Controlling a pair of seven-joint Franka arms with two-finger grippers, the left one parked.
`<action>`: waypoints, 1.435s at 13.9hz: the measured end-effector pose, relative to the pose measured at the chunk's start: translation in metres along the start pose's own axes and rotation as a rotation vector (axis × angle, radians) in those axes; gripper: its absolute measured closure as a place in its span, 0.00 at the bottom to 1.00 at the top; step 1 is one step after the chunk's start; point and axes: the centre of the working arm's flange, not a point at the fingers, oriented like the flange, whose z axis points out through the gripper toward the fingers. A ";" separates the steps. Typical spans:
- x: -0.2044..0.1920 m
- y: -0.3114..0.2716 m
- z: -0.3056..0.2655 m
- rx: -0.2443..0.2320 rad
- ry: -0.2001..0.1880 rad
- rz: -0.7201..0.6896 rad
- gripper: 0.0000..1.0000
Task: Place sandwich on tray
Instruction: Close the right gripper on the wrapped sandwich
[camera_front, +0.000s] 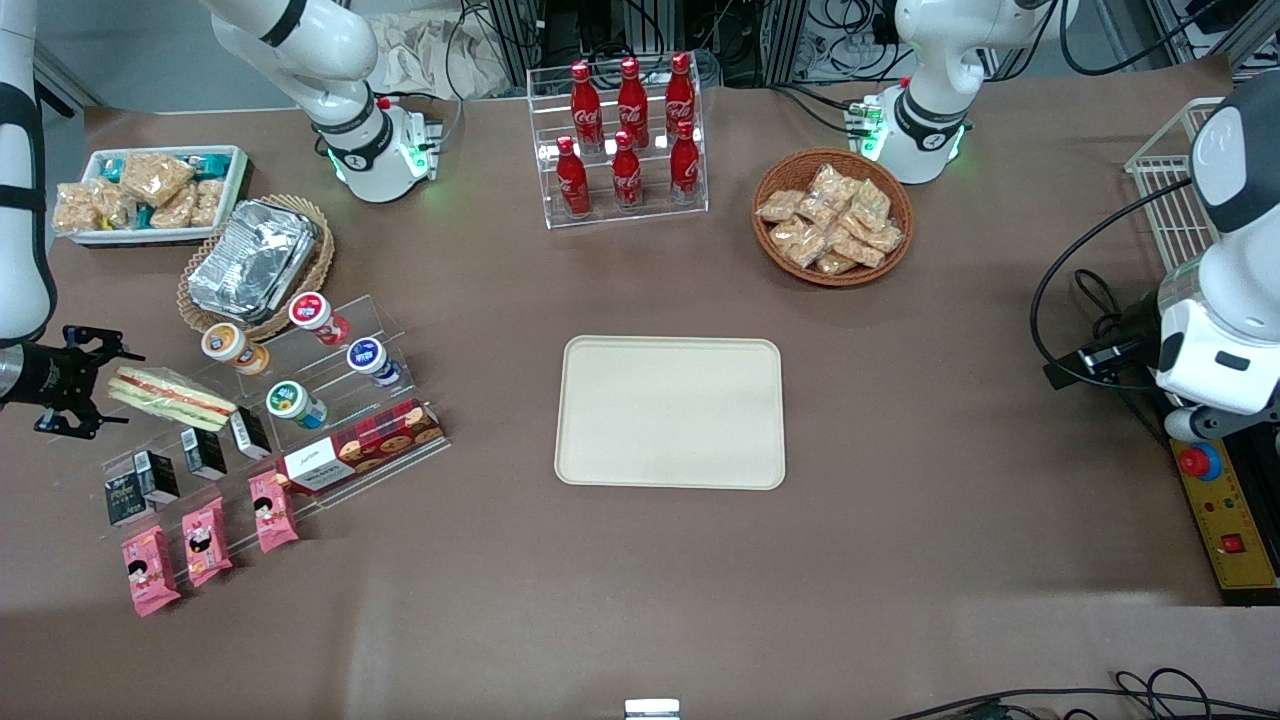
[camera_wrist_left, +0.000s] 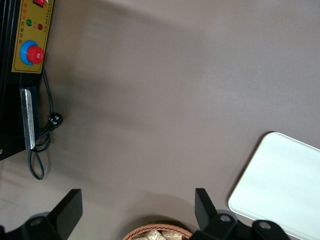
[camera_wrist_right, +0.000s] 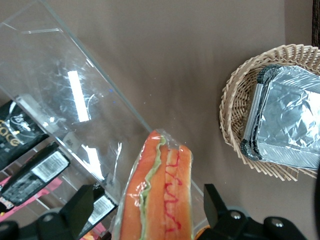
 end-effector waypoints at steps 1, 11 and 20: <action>-0.001 0.000 0.000 0.000 -0.001 -0.002 0.02; -0.015 0.006 0.007 -0.017 -0.035 -0.005 0.11; -0.016 0.008 -0.002 0.007 -0.031 -0.106 0.61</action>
